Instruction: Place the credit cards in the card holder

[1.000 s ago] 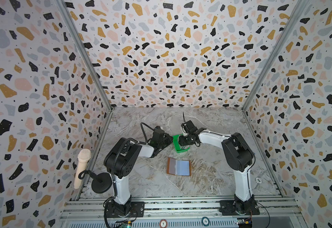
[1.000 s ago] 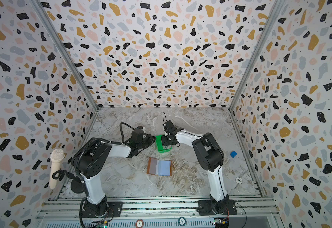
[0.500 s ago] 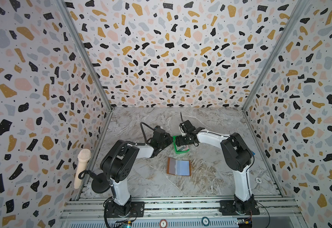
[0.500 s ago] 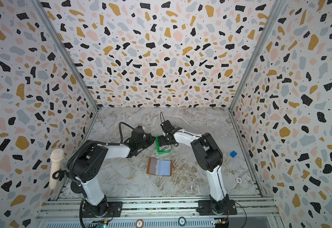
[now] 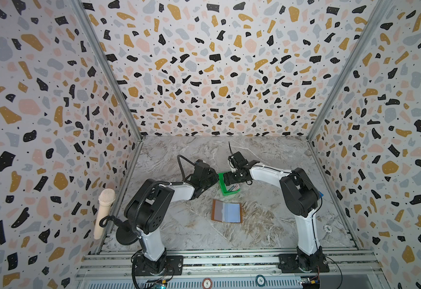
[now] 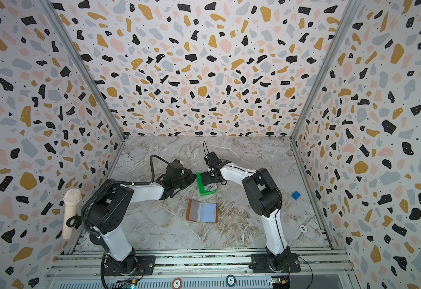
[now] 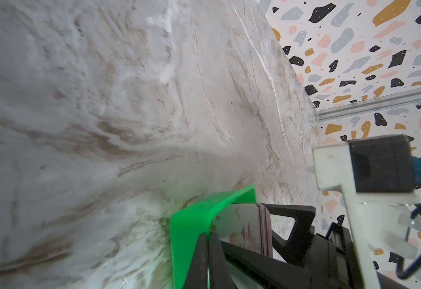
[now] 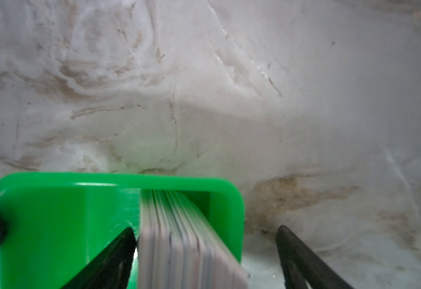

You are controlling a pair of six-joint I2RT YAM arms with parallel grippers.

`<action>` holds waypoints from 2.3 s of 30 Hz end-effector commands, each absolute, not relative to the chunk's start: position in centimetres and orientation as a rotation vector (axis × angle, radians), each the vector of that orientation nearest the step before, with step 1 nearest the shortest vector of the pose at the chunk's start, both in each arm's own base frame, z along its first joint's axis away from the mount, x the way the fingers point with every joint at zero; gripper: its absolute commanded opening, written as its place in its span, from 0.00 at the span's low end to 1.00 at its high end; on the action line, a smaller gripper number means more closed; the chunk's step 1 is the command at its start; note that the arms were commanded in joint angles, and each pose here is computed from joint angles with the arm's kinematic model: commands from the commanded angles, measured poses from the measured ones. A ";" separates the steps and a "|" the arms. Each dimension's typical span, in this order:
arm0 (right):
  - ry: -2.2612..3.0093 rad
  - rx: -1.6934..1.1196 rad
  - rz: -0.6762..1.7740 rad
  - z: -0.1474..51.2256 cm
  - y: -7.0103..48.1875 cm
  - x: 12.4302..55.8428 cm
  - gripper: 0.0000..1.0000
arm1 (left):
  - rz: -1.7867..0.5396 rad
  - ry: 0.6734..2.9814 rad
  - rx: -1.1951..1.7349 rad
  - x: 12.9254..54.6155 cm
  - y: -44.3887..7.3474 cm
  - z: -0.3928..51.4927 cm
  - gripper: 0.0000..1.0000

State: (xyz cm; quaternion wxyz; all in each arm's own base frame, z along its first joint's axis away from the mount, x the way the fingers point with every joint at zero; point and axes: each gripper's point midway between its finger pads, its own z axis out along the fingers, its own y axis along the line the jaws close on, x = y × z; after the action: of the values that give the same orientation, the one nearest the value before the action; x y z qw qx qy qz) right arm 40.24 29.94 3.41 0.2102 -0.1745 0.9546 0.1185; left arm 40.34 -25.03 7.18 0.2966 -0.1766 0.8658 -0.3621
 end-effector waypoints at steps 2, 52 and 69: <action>2.637 -0.488 0.225 5.4 28.2 40.8 0.89 | -0.989 2.239 -0.430 41.3 -25.7 9.9 0.00; 2.609 -0.586 0.217 6.7 29.5 39.2 0.92 | -1.012 2.260 -0.429 41.0 -26.0 8.7 0.00; 2.662 -0.520 0.099 4.6 25.9 39.2 0.90 | -1.006 2.261 -0.425 40.9 -25.8 8.8 0.00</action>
State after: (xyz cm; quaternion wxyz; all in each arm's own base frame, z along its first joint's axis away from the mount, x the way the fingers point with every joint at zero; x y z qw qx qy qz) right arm 38.91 27.86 3.33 0.2019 -0.1965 0.9568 0.0720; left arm 40.11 -25.94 7.63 0.2899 -0.1655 0.8655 -0.3735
